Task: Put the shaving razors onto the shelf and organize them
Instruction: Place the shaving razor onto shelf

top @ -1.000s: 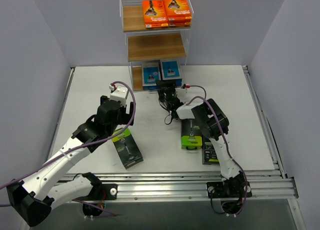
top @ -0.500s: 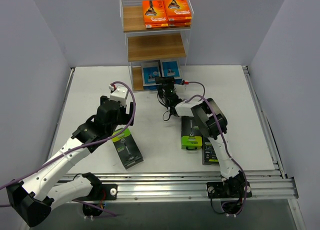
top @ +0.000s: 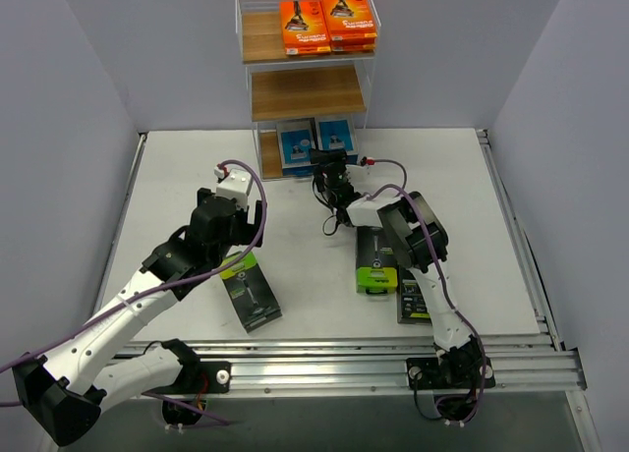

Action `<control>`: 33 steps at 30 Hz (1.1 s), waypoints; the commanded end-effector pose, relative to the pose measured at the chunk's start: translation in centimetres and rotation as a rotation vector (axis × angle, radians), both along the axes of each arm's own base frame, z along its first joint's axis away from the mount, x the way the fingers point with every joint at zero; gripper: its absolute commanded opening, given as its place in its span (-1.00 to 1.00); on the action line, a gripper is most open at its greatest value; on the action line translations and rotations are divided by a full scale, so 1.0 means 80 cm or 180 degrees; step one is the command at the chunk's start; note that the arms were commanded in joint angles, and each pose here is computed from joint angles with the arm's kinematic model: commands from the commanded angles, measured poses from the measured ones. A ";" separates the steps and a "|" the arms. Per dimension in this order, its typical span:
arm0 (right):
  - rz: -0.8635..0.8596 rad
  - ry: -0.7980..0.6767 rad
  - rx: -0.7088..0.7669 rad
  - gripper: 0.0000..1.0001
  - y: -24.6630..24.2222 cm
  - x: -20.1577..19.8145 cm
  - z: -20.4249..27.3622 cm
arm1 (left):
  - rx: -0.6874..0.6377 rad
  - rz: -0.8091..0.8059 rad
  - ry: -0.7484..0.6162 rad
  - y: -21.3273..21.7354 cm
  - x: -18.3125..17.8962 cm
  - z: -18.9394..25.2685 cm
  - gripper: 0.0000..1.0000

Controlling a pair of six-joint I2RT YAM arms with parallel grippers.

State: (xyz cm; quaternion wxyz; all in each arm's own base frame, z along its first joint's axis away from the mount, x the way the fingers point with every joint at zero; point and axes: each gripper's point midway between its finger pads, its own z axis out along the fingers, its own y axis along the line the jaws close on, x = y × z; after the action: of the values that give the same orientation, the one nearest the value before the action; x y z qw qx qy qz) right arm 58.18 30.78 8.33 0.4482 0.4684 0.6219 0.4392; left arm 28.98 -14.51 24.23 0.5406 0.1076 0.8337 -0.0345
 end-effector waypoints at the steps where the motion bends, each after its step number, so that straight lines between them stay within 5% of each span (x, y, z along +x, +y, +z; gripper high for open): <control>1: -0.0092 -0.0128 -0.0058 0.29 -0.008 0.007 0.022 | -0.0098 -0.0036 -0.0170 -0.006 0.005 0.025 0.90; 15: 0.0271 -0.0277 -0.0288 0.30 -0.010 -0.059 0.089 | 0.0018 0.0194 -0.0260 0.015 0.010 0.031 0.88; 24: 0.1513 -0.0368 -0.0974 0.30 0.044 -0.126 0.141 | 0.0183 0.0390 -0.0295 0.034 0.013 0.029 0.88; 28: 0.2000 -0.0135 -0.1825 0.32 0.024 -0.170 0.124 | 0.0240 0.0415 -0.0286 0.038 0.012 0.029 0.88; 33: 0.2219 0.0053 -0.2316 0.39 -0.028 -0.238 0.103 | 0.0311 0.0440 -0.0252 0.039 0.014 0.023 0.88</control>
State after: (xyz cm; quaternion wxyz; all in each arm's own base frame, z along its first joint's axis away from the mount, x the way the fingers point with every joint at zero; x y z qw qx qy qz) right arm 43.58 31.26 17.28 0.4168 0.1235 0.8252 0.3605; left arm 29.64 -11.87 24.70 0.5536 0.0868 0.8275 0.0358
